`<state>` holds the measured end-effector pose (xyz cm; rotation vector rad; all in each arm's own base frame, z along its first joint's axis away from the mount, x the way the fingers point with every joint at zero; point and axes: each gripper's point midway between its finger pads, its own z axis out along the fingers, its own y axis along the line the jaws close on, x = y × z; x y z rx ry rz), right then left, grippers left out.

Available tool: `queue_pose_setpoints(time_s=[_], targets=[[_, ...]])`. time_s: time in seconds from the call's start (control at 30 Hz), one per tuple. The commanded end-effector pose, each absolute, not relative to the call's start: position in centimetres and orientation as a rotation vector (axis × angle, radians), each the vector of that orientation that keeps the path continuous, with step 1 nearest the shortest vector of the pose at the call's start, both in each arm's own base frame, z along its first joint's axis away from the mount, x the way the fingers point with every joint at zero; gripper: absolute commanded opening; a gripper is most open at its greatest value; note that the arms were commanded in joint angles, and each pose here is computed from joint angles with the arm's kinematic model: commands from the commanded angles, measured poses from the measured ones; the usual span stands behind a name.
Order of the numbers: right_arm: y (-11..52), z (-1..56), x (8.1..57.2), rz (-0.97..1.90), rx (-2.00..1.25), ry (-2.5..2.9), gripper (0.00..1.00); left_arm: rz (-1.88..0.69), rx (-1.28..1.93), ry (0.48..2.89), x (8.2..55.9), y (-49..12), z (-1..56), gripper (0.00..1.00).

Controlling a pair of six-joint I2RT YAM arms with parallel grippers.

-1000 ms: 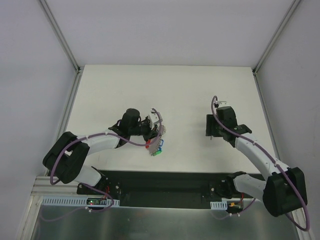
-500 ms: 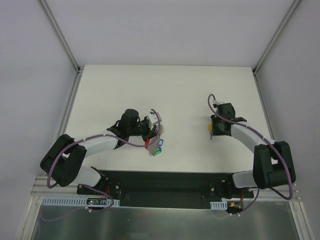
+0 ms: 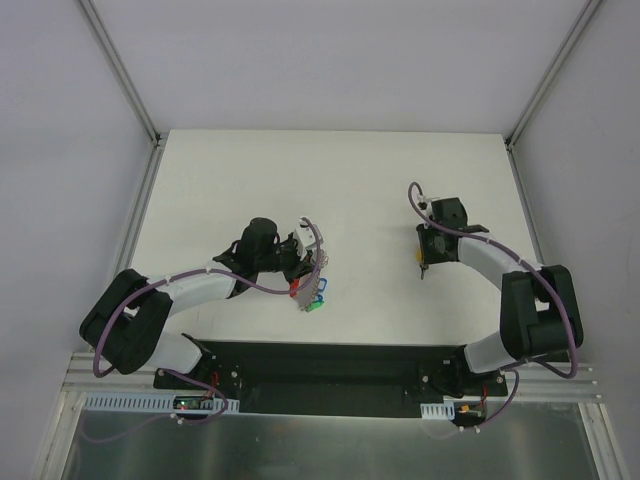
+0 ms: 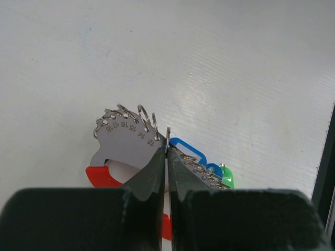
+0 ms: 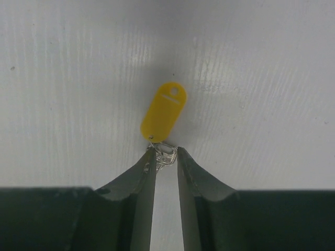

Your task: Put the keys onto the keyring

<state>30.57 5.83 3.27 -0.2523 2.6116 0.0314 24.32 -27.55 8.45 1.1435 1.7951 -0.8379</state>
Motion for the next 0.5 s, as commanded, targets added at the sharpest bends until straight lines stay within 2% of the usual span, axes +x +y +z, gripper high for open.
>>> queue_pose_setpoints(time_s=[0.0, 0.07, 0.27, 0.47], targets=[[6.6, 3.8, 31.4, 0.092, -0.303, 2.607, 0.22, -0.817, 1.158, 1.73, 24.6, -27.7, 9.8, 0.0], [6.5, 3.7, 31.3, 0.092, -0.309, 2.616, 0.16, -0.816, 1.16, 1.729, 24.6, -27.7, 9.8, 0.0], [6.9, 3.3, 31.2, 0.113, -0.327, 2.631, 0.11, -0.818, 1.159, 1.733, 24.6, -27.7, 9.8, 0.0], [6.7, 2.8, 30.8, 0.105, -0.328, 2.663, 0.12, -0.818, 1.161, 1.731, 24.6, -27.7, 9.9, 0.0]])
